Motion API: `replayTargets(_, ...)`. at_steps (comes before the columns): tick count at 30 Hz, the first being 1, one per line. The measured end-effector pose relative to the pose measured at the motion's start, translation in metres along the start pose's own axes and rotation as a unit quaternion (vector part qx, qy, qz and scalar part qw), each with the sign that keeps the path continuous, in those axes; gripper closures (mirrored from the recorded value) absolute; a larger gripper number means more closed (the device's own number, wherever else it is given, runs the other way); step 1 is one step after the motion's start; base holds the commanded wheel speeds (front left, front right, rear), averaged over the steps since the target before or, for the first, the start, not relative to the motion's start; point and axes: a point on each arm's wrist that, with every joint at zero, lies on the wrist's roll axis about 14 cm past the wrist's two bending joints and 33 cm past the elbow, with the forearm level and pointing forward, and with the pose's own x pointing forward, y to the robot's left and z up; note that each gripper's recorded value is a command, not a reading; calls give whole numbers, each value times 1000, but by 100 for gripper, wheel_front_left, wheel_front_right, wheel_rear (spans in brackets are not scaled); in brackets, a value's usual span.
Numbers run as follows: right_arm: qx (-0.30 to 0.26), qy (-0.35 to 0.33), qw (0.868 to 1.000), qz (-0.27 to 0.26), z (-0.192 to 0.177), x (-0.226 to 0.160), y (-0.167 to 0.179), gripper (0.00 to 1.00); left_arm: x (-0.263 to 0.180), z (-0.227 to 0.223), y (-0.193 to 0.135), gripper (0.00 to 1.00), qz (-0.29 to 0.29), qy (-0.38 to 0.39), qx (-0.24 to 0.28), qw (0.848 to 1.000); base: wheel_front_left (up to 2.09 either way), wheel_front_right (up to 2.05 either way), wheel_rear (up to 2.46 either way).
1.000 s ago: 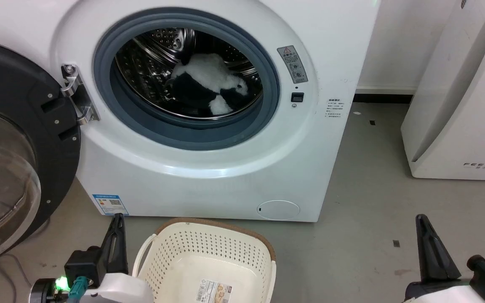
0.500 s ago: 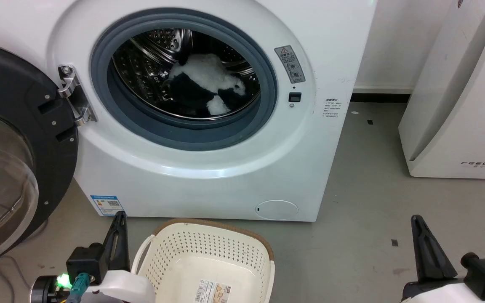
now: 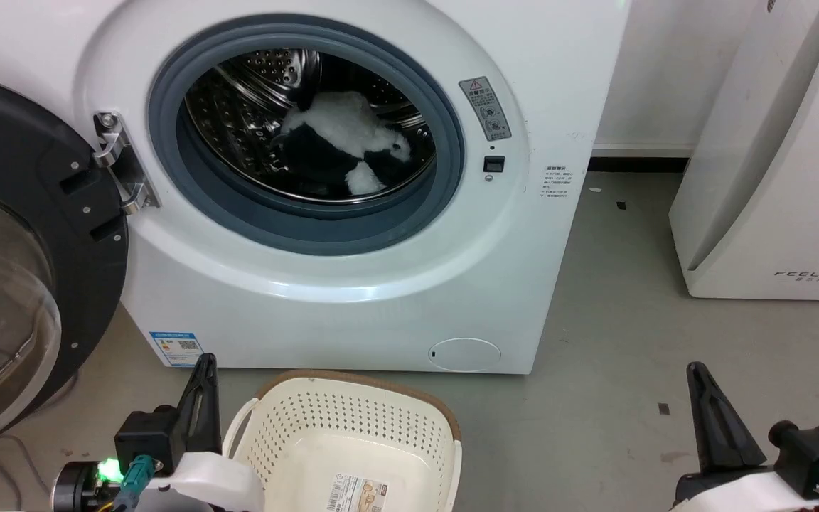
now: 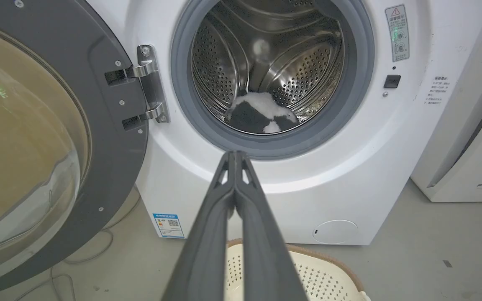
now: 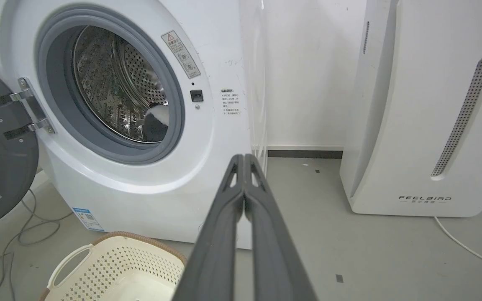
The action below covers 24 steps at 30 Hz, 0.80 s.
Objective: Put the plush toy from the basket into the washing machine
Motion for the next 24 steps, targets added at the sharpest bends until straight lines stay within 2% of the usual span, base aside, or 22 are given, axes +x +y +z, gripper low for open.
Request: replayTargets(24, -22, 17, 1000, 5, -1, 2, 2, 100, 3, 5, -10, 100, -14, 6, 3, 1000, 0, 0, 0)
